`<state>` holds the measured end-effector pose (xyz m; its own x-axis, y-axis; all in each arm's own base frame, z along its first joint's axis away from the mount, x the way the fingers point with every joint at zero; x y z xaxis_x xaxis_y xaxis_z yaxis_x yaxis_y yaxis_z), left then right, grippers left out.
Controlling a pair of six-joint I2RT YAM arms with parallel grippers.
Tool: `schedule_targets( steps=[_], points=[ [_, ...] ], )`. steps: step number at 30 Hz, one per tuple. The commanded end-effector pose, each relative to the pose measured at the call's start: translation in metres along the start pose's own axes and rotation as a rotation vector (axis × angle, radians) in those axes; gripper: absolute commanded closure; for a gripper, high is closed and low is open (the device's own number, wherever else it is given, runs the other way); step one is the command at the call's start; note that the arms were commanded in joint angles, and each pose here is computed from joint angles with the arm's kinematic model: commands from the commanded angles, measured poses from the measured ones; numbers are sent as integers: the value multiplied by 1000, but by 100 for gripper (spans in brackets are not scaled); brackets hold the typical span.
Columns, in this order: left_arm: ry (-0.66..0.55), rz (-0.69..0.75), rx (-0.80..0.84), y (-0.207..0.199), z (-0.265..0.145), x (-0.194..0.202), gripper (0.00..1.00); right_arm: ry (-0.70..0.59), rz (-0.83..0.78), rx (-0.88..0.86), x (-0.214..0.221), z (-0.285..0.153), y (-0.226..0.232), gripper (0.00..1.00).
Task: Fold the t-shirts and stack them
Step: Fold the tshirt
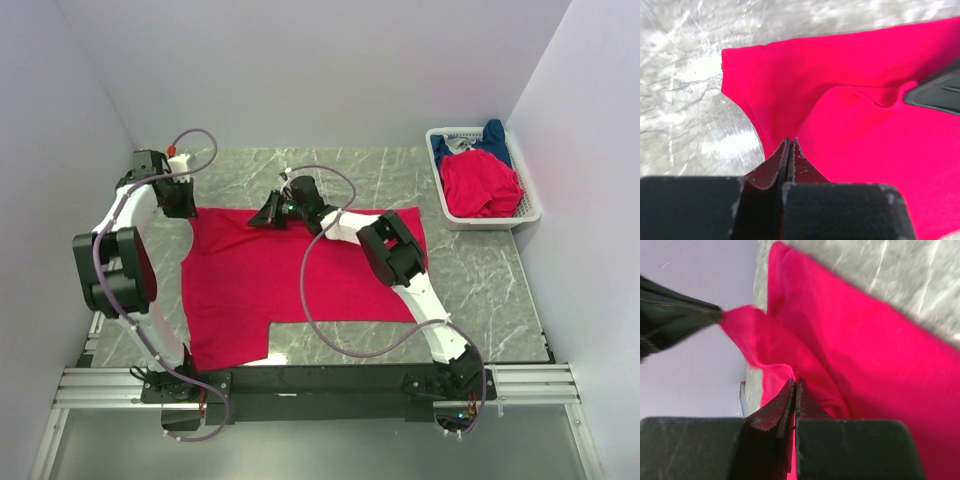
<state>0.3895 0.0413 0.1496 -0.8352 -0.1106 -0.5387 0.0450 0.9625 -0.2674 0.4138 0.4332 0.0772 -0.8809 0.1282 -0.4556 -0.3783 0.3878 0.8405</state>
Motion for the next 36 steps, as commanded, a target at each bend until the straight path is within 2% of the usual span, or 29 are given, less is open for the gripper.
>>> schedule_targets(
  steps=[1, 18, 36],
  points=[
    [-36, 65, 67, -19, -32, -1, 99, -49, -114, -124, -28, -25, 48, 100],
    [73, 185, 138, -29, -54, 54, 100, 67, -128, -122, 9, -60, 49, 100],
    [241, 243, 145, -24, -31, 106, 99, 204, -82, -69, 61, -61, 26, 100]
  ],
)
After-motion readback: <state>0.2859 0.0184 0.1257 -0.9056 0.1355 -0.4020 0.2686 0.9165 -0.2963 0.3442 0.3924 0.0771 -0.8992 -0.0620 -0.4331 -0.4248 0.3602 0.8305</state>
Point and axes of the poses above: each gripper's point midway between its finger pads, its own z axis out along the fingers, its own y axis along the line the jaws close on, x = y × z, the point moved 7 cm from there along -z, back along the fingers, and after that the axes turned 8 degrees about -z, right-handed, at the moved point
